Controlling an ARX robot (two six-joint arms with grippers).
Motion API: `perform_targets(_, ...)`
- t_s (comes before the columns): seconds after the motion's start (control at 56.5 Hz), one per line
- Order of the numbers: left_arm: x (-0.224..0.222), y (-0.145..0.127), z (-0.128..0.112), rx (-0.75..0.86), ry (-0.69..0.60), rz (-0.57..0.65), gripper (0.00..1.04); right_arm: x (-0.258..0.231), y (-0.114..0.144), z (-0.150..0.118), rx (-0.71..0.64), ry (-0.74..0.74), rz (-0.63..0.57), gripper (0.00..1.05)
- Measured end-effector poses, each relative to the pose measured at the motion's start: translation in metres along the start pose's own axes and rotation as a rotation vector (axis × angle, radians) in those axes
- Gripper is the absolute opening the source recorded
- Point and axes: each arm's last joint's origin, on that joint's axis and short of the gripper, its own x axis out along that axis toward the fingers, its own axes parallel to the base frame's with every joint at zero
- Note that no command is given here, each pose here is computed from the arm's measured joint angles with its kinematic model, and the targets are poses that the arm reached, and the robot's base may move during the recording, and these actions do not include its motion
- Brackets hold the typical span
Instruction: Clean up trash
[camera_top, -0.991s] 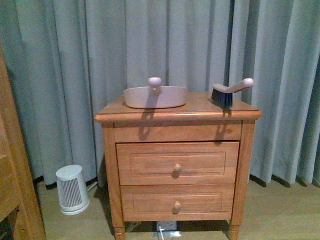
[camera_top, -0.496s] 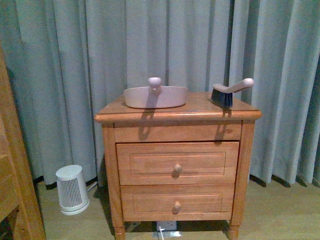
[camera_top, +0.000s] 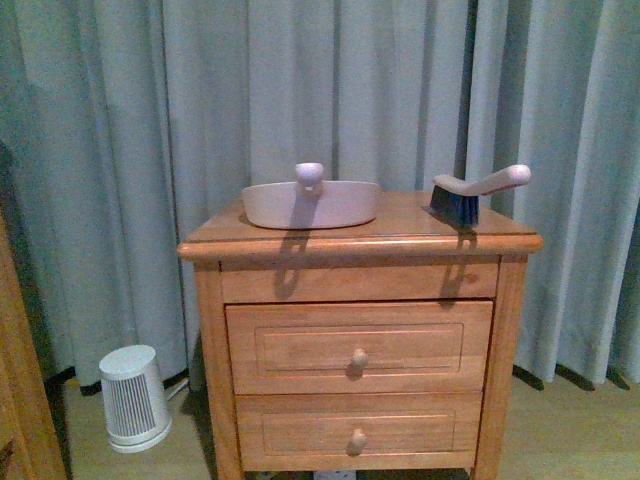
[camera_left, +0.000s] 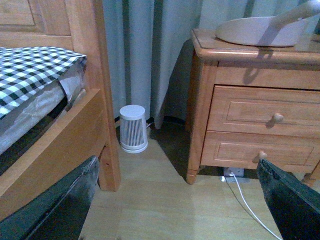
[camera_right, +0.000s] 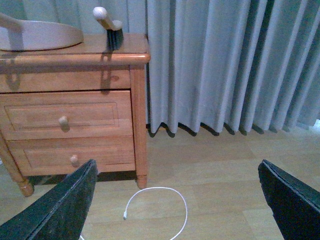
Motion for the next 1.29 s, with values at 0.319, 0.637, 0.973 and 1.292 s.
perform_targets(0.319, 0.000, 0.000, 0.000, 0.000, 0.000, 0.000, 0.97, 0.000, 0.000, 0.000, 0.000, 0.000, 0.000, 0.97)
perform_targets(0.637, 0.000, 0.000, 0.000, 0.000, 0.001, 0.000, 0.97, 0.000, 0.000, 0.000, 0.000, 0.000, 0.000, 0.97)
perform_targets(0.973, 0.000, 0.000, 0.000, 0.000, 0.001, 0.000, 0.97, 0.000, 0.000, 0.000, 0.000, 0.000, 0.000, 0.97)
perform_targets(1.292, 0.032, -0.006, 0.035, -0.007, 0.174, 0.032, 0.97, 0.000, 0.000, 0.000, 0.000, 0.000, 0.000, 0.97)
